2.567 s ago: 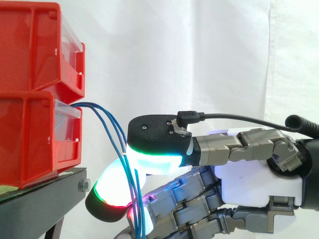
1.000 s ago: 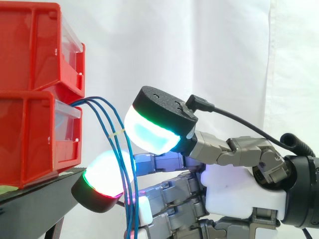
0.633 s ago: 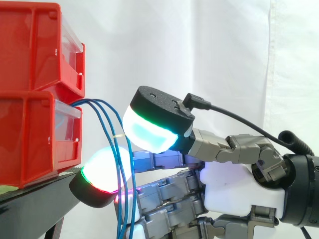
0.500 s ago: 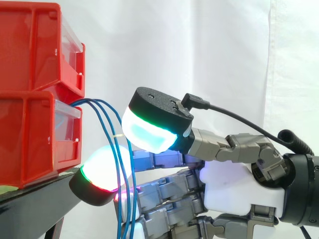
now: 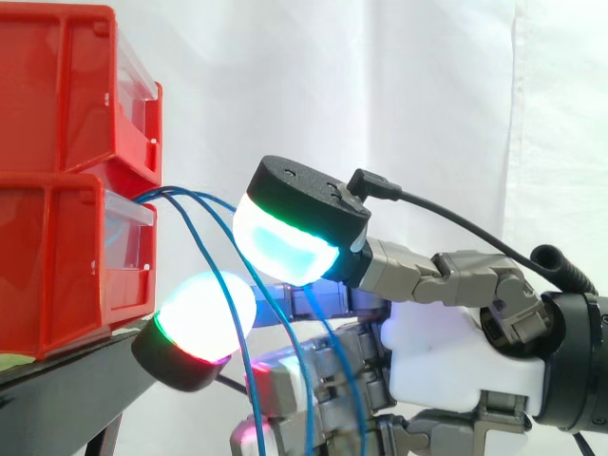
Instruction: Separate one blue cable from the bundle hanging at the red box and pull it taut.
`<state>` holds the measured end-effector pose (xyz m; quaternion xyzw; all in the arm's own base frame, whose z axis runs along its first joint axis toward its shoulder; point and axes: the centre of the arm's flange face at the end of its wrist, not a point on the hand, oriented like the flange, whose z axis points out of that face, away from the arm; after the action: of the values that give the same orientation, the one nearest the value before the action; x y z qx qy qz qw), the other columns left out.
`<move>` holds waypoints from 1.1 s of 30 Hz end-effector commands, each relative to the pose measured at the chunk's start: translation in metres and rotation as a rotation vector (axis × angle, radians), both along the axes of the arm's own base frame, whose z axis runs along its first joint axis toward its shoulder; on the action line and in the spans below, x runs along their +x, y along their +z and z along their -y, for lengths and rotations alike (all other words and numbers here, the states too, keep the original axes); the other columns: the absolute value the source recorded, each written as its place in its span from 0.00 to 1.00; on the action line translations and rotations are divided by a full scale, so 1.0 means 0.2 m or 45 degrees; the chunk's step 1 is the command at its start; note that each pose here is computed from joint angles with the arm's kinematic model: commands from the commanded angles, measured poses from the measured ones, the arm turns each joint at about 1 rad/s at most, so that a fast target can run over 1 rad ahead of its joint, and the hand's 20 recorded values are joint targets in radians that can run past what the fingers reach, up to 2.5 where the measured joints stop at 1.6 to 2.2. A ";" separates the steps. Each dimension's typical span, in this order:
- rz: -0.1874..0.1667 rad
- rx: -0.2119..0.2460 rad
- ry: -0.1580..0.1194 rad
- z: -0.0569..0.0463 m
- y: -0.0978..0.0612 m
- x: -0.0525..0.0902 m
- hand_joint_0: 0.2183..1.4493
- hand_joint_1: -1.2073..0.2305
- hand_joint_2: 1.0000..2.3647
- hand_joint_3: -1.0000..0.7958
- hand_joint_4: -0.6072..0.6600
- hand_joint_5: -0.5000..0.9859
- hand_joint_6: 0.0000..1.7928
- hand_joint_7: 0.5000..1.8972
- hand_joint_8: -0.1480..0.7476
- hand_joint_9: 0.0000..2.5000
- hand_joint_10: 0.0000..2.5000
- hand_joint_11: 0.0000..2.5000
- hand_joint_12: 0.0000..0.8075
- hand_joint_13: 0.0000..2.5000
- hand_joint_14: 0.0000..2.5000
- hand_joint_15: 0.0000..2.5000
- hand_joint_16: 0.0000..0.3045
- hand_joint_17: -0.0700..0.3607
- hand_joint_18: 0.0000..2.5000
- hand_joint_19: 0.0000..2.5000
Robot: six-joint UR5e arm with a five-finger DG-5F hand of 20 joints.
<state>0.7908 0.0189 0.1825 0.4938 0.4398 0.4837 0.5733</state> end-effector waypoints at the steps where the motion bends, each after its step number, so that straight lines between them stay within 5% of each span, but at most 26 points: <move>1: -0.056 0.014 0.040 0.01 -0.02 -0.02 0.33 0.44 0.01 0.38 0.59 0.19 0.44 0.32 0.53 0.46 0.01 0.45 0.47 0.41 0.01 0.27 0.16 0.42 0.29 0.26; 15: -0.120 0.000 0.051 0.03 0.01 -0.05 0.34 0.44 0.02 0.41 0.59 0.18 0.46 0.31 0.52 0.46 0.01 0.47 0.47 0.42 0.01 0.29 0.16 0.42 0.29 0.26; 23: -0.157 -0.009 0.039 0.09 0.20 -0.11 0.35 0.42 0.02 0.42 0.59 0.17 0.48 0.30 0.51 0.46 0.01 0.49 0.46 0.42 0.01 0.30 0.16 0.42 0.29 0.26; 29: -0.184 -0.014 0.033 0.14 0.24 -0.13 0.32 0.38 0.00 0.28 0.59 0.17 0.48 0.28 0.51 0.45 0.01 0.49 0.45 0.42 0.01 0.30 0.16 0.42 0.29 0.27; 33: -0.190 -0.017 0.036 0.17 0.29 -0.15 0.29 0.37 0.00 0.28 0.60 0.17 0.47 0.27 0.51 0.45 0.01 0.49 0.46 0.42 0.01 0.30 0.17 0.43 0.29 0.27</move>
<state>0.7639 -0.0106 0.2339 0.5180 0.4894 0.4523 0.5362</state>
